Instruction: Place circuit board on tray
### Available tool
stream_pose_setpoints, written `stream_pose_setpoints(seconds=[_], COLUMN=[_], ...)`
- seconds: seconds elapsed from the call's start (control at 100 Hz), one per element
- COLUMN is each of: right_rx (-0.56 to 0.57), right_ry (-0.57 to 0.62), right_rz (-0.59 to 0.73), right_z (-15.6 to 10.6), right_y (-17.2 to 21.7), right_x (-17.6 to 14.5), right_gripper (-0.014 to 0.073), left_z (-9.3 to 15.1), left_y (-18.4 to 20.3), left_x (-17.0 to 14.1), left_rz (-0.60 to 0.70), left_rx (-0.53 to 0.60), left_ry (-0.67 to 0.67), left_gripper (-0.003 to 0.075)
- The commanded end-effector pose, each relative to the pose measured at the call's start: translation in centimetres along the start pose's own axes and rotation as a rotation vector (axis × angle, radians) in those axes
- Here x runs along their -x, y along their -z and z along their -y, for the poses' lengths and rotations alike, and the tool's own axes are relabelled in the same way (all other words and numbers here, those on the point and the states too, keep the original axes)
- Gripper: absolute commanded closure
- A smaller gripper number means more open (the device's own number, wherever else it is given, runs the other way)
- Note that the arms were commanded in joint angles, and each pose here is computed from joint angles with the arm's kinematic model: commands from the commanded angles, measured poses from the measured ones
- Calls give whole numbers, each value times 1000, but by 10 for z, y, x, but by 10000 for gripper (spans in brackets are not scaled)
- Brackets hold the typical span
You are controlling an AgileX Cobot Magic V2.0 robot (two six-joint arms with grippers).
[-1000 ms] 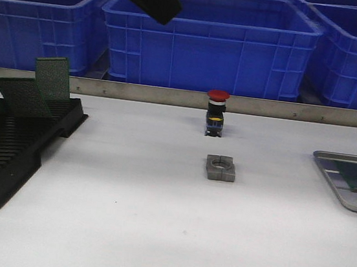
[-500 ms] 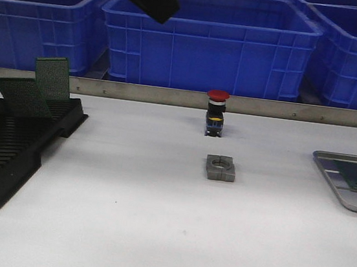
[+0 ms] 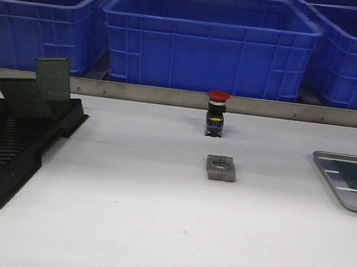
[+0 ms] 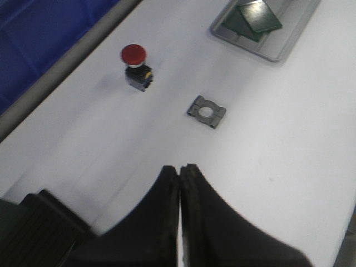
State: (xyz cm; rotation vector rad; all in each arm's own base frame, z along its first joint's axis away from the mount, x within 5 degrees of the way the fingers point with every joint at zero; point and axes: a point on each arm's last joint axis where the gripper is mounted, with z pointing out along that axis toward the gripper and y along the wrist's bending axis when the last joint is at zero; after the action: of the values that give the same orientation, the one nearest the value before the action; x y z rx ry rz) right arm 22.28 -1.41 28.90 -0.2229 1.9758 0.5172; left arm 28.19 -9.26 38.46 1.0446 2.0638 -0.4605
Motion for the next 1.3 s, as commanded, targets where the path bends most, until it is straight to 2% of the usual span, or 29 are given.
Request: stream_pose_setpoints(seconds=[0.0,0.15,0.3,0.46,0.65,0.87,1.09,1.291], right_rx=[51,40,56,78,2,-70,-154,-196], right_ry=[56,114,188,262,322,339,317,311], right_rz=[90,167,238,300,433,517,546,575], right_z=[-18,-37,-60,-85,-105,-111,-106,-101], right_y=[16,36,52,65,90,111,120,123], right_x=[18,24,30,32,37,24,-21,-61], right_gripper=[657,657,657,657,657,657,657,657], left_z=[3,7,27,55,86,115,141,151], left_y=[39,72,103,118,129,129,127,115], left_x=[13,3,-14,-42,-82,-126,-160,-185], left_rz=[130,218,345,452,565,659,740,754], left_rx=[119,301,469,564,675,741,747,750], left_ry=[52,121,164,177,157,149,142,135], left_gripper=[741,741,741,741,741,741,741,741])
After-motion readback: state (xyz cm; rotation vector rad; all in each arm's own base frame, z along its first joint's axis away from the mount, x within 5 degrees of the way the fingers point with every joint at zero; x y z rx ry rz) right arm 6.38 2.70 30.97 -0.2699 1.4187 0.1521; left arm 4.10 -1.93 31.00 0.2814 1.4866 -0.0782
